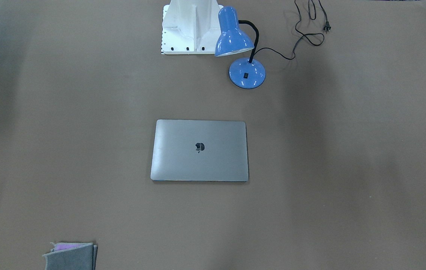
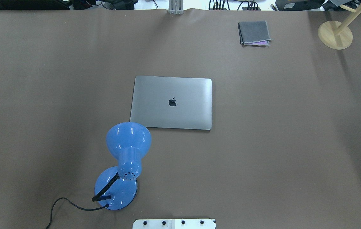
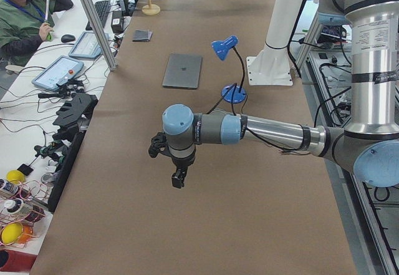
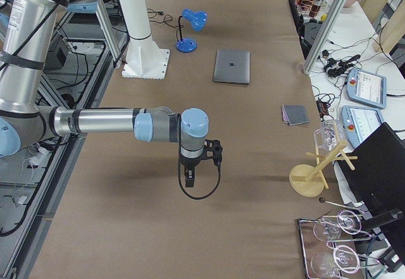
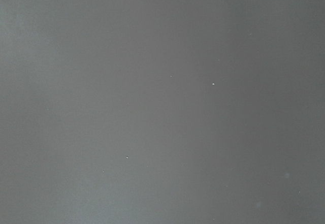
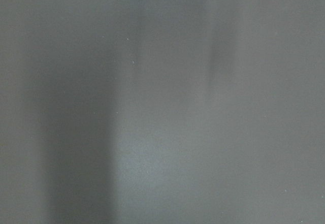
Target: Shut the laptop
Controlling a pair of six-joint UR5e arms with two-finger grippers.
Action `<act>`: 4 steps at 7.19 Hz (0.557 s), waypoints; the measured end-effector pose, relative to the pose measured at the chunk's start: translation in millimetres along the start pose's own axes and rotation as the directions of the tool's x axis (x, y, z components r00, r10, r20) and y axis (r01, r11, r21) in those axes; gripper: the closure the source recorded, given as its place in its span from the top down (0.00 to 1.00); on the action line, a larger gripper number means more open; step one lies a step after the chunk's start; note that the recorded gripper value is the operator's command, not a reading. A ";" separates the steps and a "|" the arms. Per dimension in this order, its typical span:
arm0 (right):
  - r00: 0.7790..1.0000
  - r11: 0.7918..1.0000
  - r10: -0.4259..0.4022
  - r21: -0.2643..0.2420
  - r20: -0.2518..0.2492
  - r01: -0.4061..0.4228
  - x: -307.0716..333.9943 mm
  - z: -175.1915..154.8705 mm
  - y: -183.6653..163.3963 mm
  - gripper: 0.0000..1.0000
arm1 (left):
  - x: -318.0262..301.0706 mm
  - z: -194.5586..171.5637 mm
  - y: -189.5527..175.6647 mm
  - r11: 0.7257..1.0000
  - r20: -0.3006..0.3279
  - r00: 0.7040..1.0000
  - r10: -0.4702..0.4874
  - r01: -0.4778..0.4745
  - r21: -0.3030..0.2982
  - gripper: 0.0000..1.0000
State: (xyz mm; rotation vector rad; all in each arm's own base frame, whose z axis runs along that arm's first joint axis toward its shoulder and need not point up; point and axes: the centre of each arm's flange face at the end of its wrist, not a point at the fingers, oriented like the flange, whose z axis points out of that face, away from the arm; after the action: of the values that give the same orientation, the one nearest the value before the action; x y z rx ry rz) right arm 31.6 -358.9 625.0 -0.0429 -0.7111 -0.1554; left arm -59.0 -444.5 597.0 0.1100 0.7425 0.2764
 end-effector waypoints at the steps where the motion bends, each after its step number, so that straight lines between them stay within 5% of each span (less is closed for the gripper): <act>1: 1.000 1.000 -0.001 0.000 0.002 0.001 -0.6 0.1 -0.1 1.00 | 0.0 -0.2 0.0 1.000 0.000 1.000 0.000 0.000 0.001 0.98; 4: 1.000 1.000 -0.003 -0.002 0.004 0.003 -1.3 0.7 -0.3 1.00 | 0.5 -0.5 -0.3 1.000 0.000 1.000 0.002 -0.002 0.001 0.98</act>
State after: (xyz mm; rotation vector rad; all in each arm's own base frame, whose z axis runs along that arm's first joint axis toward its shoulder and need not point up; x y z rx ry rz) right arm 30.2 -358.9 624.7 -0.0439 -0.7148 -0.1584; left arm -59.0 -444.6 596.3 0.1115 0.7424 0.2777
